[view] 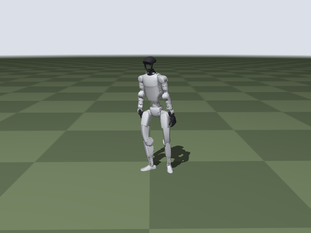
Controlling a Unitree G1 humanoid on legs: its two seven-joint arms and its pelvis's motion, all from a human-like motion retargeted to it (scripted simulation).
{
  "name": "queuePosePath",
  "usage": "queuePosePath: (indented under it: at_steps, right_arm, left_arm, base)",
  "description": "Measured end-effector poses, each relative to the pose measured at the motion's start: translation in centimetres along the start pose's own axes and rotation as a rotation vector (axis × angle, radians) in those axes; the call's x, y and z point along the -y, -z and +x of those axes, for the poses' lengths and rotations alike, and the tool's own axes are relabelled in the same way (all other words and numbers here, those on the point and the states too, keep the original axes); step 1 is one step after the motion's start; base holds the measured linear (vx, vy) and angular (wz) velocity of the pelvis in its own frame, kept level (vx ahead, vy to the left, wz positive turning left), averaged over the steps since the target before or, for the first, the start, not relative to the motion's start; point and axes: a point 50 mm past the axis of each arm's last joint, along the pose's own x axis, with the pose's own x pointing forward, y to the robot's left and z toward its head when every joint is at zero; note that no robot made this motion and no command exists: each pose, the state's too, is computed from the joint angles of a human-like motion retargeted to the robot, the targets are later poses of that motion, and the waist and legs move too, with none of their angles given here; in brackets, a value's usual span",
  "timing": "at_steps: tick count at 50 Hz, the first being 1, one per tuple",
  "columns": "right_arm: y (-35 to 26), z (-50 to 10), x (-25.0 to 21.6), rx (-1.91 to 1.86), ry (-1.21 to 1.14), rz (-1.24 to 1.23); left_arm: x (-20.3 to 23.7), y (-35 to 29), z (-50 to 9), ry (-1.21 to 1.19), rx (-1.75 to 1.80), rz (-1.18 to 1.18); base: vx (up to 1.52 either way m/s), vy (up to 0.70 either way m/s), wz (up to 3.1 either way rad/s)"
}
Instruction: In place motions
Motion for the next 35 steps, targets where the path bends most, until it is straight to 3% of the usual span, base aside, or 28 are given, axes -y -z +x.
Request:
queuePosePath:
  at_steps: [5, 11, 18, 23, 28, 35]
  right_arm:
    - [0.8, 0.1, 0.0, -0.021, 0.043, 0.012]
    - [3.3, 0.2, -0.4, -0.051, 0.01, 0.235]
    - [6.9, 0.1, -1.2, -0.1, 0.039, 0.51]
    - [10.6, 0.2, -4.6, -0.233, -0.027, 0.666]
    - [10.8, 0.4, -6.2, -0.289, -0.105, 0.604]
    - [9.6, 0.6, -5.0, -0.263, -0.075, 0.422]
  left_arm:
    - [-0.7, 3.0, 0.0, -0.011, -0.098, -0.048]
    - [-1.4, 3.9, -0.1, -0.035, -0.136, -0.026]
    - [-1.2, 0.7, 0.0, -0.006, -0.047, -0.039]
    - [0.0, -2.0, 0.0, 0.025, 0.057, -0.13]
    - [-0.6, -4.8, -0.3, 0.039, 0.179, -0.111]
    - [2.0, -6.5, -0.7, 0.083, 0.252, -0.045]
  base:
    - [-0.04, -0.17, -3.16]
    - [0.04, -0.17, -2.59]
    - [0.16, -0.2, -0.77]
    - [0.32, -0.19, -0.61]
    - [0.39, -0.34, -1.48]
    - [0.07, 0.11, -0.54]
